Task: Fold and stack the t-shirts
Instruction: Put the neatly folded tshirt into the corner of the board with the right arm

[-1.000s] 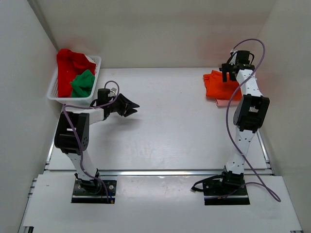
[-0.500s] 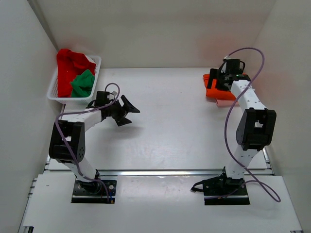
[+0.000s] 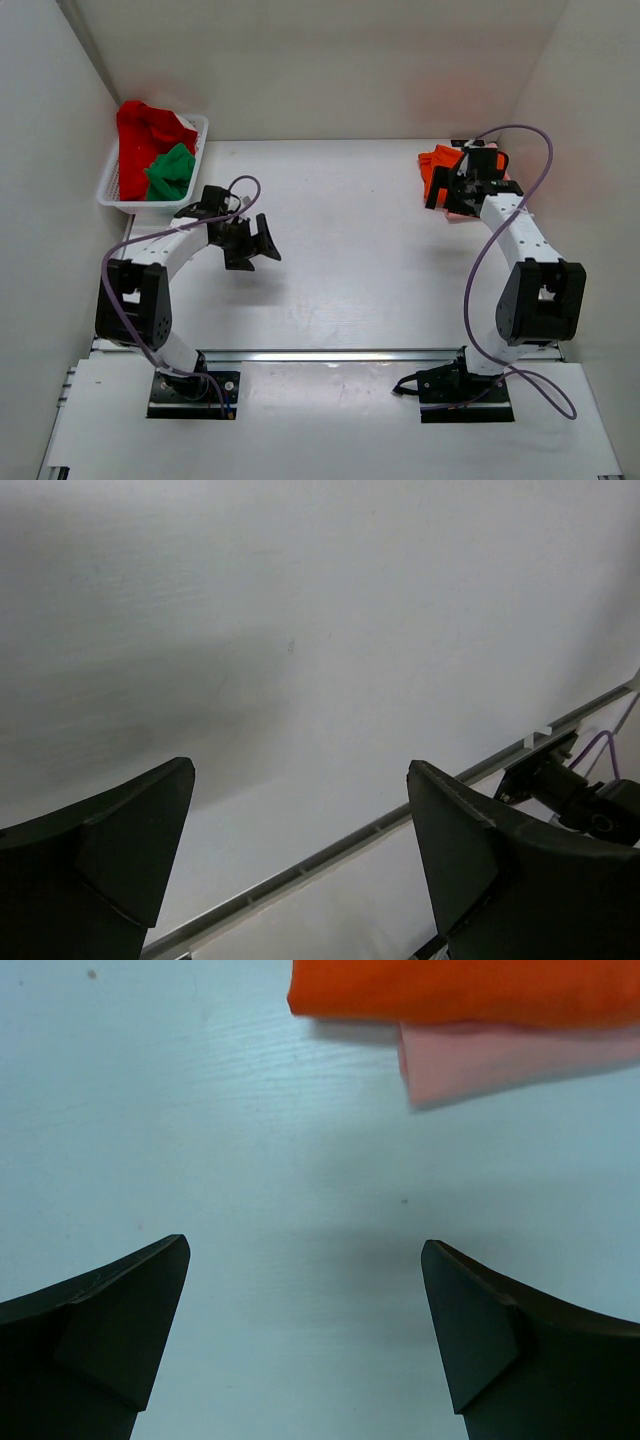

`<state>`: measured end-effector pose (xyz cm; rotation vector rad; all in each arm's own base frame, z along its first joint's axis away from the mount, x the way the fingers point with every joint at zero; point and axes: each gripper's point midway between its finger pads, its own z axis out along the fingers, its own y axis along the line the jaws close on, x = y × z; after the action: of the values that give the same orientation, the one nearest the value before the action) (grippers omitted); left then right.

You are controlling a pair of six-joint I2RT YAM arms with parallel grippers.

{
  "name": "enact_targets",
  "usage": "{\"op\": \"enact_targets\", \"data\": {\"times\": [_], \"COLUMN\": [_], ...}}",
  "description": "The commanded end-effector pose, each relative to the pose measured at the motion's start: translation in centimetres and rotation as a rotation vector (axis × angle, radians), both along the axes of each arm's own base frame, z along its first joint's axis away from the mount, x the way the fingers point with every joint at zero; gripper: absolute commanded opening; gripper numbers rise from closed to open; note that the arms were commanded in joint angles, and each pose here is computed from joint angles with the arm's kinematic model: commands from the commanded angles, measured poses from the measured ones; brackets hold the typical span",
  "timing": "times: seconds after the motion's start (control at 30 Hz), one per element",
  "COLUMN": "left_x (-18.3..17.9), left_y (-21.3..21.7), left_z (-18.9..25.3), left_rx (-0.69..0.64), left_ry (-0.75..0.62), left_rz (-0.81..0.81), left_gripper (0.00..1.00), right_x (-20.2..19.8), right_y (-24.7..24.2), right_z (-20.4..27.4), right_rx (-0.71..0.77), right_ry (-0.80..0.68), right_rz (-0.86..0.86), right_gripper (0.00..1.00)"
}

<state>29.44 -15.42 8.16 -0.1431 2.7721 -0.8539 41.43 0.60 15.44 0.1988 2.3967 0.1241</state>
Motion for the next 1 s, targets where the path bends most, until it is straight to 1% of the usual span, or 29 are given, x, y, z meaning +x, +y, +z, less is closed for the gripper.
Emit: {"op": "enact_targets", "data": {"times": [0.0,0.07,0.13,0.2,0.23,0.3,0.43,0.47,0.53,0.6,0.63,0.73,0.87,0.93,0.97], "left_x": [-0.3,-0.1,0.3,0.5,0.7,0.8,0.5,0.4,0.4,0.0,0.3,0.3,0.9,1.3,1.3], "left_y": [0.9,1.1,1.1,1.1,1.1,1.1,0.6,0.8,0.7,0.8,0.9,1.2,1.5,1.4,1.3], "left_z": [2.5,2.9,3.8,4.0,4.3,4.5,3.9,3.5,3.5,3.2,3.2,2.9,3.2,3.7,3.5], "left_rx": [0.03,0.04,0.017,0.016,0.02,0.02,0.01,0.02,0.017,0.015,0.023,0.033,0.034,0.031,0.037], "left_ry": [-0.138,-0.164,-0.21,-0.225,-0.231,-0.24,-0.225,-0.217,-0.22,-0.199,-0.209,-0.204,-0.23,-0.249,-0.248], "left_rz": [-0.026,-0.01,0.0,0.003,0.001,0.004,0.001,0.006,0.006,0.007,0.014,0.021,0.043,0.044,0.038], "left_gripper": [0.99,0.99,0.99,0.99,0.99,0.99,0.99,0.99,0.99,0.99,0.99,0.99,0.98,0.99,0.98], "right_x": [-0.8,-1.1,-1.2,-1.3,-2.0,-1.6,-1.6,-1.0,-0.3,0.5,1.1,2.3,3.5,4.5,4.8], "right_y": [0.1,0.3,0.3,-0.5,0.0,-0.3,-0.9,-1.4,-1.8,-2.1,-2.0,-2.7,-5.0,-6.7,-6.9], "right_z": [0.8,0.8,0.4,-0.5,-1.4,-1.4,-2.7,-2.2,-2.6,-2.4,-1.9,-2.0,-2.4,-2.1,-2.7], "right_rx": [0.034,0.023,0.024,0.06,0.107,0.165,0.189,0.184,0.23,0.276,0.296,0.285,0.26,0.291,0.324], "right_ry": [-0.048,-0.048,-0.035,-0.031,-0.011,-0.043,-0.049,-0.075,-0.115,-0.155,-0.178,-0.189,-0.208,-0.245,-0.23], "right_rz": [-0.021,-0.018,-0.016,-0.049,-0.05,-0.064,-0.118,-0.145,-0.178,-0.201,-0.195,-0.227,-0.315,-0.377,-0.401], "right_gripper": [0.99,0.99,0.99,0.99,0.99,0.99,0.99,0.99,1.0,1.0,0.99,0.99,0.99,0.99,0.99]}}
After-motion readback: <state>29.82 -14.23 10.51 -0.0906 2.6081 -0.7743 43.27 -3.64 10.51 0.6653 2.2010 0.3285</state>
